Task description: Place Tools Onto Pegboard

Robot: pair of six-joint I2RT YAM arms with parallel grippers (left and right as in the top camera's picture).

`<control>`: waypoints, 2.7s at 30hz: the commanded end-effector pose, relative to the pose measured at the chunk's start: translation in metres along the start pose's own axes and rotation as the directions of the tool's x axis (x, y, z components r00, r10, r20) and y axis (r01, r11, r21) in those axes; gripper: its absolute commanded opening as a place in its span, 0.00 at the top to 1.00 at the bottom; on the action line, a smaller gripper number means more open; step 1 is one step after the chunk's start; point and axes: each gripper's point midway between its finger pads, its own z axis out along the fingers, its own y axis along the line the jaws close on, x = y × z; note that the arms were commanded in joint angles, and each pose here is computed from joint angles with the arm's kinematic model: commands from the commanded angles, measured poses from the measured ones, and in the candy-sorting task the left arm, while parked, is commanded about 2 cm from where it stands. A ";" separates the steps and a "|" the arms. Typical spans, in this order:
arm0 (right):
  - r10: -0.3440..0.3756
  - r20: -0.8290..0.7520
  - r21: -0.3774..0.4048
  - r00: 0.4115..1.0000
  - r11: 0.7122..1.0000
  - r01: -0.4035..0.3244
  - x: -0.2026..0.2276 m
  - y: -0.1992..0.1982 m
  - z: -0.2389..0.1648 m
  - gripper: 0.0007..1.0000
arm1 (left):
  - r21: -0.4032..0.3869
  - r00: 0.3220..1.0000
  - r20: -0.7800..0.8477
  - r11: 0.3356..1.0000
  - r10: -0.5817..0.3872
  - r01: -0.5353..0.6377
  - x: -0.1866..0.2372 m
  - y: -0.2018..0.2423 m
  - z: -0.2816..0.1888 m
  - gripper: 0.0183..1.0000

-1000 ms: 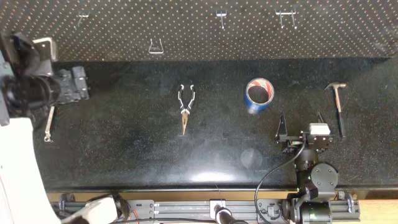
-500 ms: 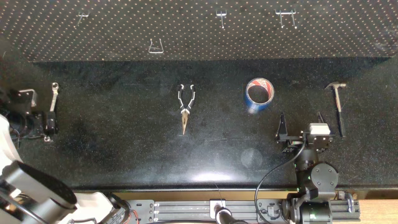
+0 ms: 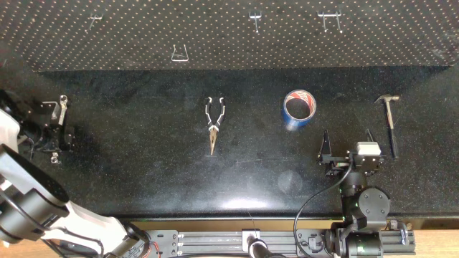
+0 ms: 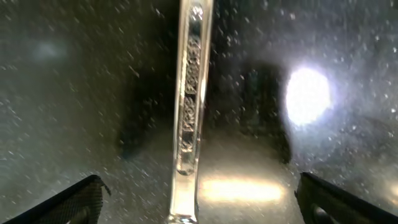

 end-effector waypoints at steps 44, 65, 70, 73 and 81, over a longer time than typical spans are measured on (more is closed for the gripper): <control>-0.008 -0.001 0.000 1.000 1.000 0.008 0.002 0.000 0.000 0.02 | -0.044 0.547 0.820 0.934 -0.170 0.356 0.013 -0.125 -0.201 0.99; -0.008 -0.001 0.000 1.000 1.000 0.008 0.002 0.000 0.000 0.02 | 0.002 0.518 0.851 0.986 -0.088 0.165 -0.112 -0.175 -0.162 0.99; -0.008 -0.001 0.000 1.000 1.000 0.008 0.002 0.000 0.000 0.03 | 0.016 0.510 0.854 0.985 -0.104 0.173 -0.121 -0.175 -0.156 0.99; -0.008 -0.001 0.000 1.000 1.000 0.008 0.002 0.000 0.000 0.02 | 0.019 0.514 0.851 0.985 -0.107 0.174 -0.122 -0.175 -0.153 0.99; -0.008 -0.001 0.000 1.000 1.000 0.008 0.002 0.000 0.000 0.03 | 0.035 0.509 0.854 0.988 -0.107 0.149 -0.128 -0.180 -0.150 0.99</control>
